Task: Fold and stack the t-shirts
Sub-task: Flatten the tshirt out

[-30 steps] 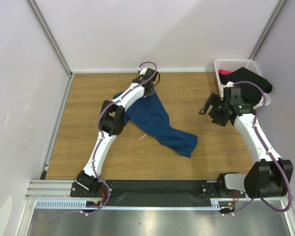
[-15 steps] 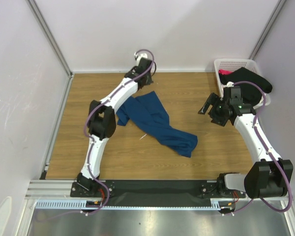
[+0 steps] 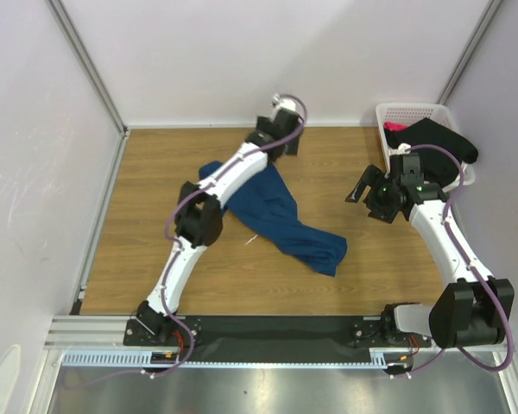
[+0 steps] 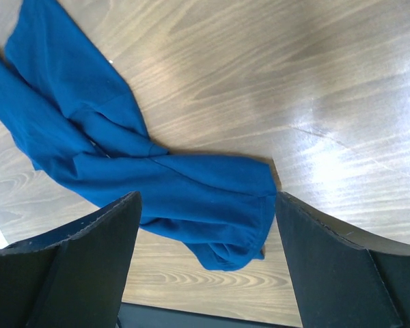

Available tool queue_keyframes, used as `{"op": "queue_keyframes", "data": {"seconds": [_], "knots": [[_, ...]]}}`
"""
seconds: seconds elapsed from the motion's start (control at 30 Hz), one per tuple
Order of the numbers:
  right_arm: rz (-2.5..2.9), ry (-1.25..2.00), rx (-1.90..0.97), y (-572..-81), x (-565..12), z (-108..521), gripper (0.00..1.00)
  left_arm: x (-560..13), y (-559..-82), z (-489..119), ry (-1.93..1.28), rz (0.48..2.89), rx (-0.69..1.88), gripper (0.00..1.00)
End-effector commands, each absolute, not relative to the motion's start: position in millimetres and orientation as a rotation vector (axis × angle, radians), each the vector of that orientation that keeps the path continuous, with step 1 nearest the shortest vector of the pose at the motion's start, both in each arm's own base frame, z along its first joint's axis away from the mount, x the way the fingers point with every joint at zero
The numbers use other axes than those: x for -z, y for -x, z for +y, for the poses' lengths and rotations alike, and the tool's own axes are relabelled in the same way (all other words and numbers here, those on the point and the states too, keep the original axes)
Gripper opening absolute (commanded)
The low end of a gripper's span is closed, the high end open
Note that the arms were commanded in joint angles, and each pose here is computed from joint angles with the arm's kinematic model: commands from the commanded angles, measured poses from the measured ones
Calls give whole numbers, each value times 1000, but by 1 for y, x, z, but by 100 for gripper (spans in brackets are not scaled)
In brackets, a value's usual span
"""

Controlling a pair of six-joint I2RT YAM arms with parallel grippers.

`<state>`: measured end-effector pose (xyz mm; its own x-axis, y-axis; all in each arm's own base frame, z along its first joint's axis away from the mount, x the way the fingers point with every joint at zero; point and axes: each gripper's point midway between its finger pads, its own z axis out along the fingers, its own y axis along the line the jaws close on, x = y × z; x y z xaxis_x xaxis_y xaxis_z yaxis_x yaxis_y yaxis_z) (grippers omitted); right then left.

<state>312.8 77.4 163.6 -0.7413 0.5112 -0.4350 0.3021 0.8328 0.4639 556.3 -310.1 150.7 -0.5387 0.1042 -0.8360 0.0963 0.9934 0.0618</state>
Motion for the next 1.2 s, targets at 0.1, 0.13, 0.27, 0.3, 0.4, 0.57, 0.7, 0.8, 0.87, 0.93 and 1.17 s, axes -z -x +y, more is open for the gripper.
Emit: {"op": "queue_keyframes", "data": {"seconds": [0.1,0.13,0.27,0.3,0.4,0.57,0.7,0.8,0.87,0.93,1.17], "knots": [[2440,-601,-473,-307,-165,74,86,-126,-556,-302,-329,2114,-285,92],[2439,-601,-472,-307,-166,74,86,-123,-555,-305,-345,2118,-276,92],[2431,-605,-468,-307,-168,72,86,-102,-552,-303,-416,2155,-309,93],[2433,-603,-467,-307,-168,72,86,-92,-552,-301,-438,2168,-330,93],[2438,-608,-469,-307,-166,72,85,-79,-549,-292,-481,2195,-380,94],[2446,-613,-480,-308,-165,75,86,-63,-547,-292,-474,2265,-291,94],[2443,-619,-479,-310,-166,75,86,-53,-544,-297,-489,2305,-213,93],[2441,-624,-477,-311,-166,75,86,-47,-543,-300,-487,2318,-186,93],[2441,-626,-477,-311,-166,75,86,-41,-542,-301,-478,2336,-163,93],[2444,-628,-476,-310,-166,75,86,-36,-540,-300,-472,2357,-144,92],[2443,-629,-474,-311,-166,75,86,-21,-539,-288,-415,2421,-117,79]]}}
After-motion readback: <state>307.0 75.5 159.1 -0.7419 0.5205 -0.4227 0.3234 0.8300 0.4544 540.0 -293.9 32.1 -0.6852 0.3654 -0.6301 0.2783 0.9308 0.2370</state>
